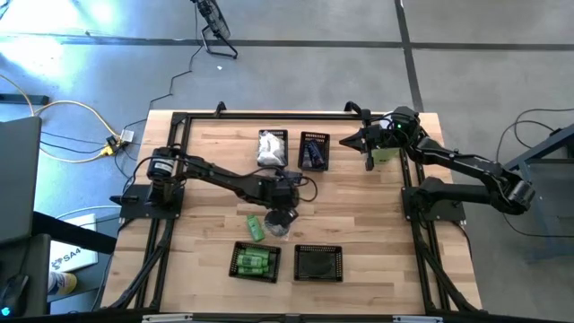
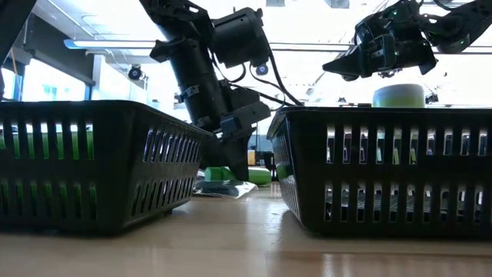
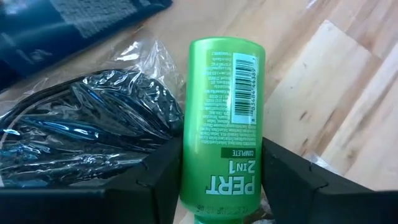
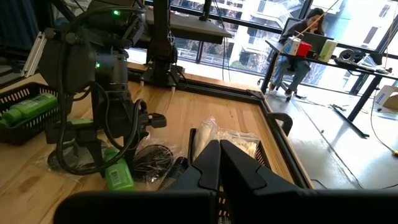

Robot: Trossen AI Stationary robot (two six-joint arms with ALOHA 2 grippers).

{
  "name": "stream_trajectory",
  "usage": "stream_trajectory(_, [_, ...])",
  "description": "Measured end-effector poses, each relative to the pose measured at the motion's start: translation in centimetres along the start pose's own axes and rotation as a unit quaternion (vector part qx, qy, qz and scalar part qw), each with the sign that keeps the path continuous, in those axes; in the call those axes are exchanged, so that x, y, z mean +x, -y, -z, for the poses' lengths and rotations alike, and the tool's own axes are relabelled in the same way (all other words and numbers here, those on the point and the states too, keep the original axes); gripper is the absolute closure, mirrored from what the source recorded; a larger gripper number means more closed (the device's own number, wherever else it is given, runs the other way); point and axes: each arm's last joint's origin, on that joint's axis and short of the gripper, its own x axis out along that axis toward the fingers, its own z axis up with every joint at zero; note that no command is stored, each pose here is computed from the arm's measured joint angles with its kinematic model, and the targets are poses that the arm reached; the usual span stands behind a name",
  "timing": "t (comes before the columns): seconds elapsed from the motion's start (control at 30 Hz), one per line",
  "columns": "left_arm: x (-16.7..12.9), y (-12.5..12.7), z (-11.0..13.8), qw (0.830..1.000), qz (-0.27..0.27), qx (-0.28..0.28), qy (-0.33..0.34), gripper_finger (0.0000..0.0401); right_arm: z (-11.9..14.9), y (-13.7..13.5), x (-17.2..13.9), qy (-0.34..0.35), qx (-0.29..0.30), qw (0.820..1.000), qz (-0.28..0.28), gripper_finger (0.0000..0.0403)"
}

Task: Pick & Place Travel size toiletries
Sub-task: Put the green shampoo into the bottom left black bin

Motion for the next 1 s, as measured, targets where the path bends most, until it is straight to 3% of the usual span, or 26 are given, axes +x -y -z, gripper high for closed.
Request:
stream_trajectory(0.5, [-1.5, 0.6, -1.2, 1.0, -0.001, 0.019, 0.002, 0.0219, 0.0, 0.0, 0.0, 0.0, 0.0, 1.0, 0.0, 0.0399])
stream_trajectory(0.77, [-5.6, 0.2, -2.4, 0.998, 0.001, 0.034, 0.05, 0.0219, 0.0, 0.0, 0.0, 0.0, 0.0, 1.0, 0.0, 0.0399])
stream_trajectory(1.0, [-8.3, -0.2, -2.4, 0.997, 0.001, 0.062, 0.053, 0.0219, 0.0, 0.0, 0.0, 0.0, -0.003, 1.0, 0.001, 0.0399])
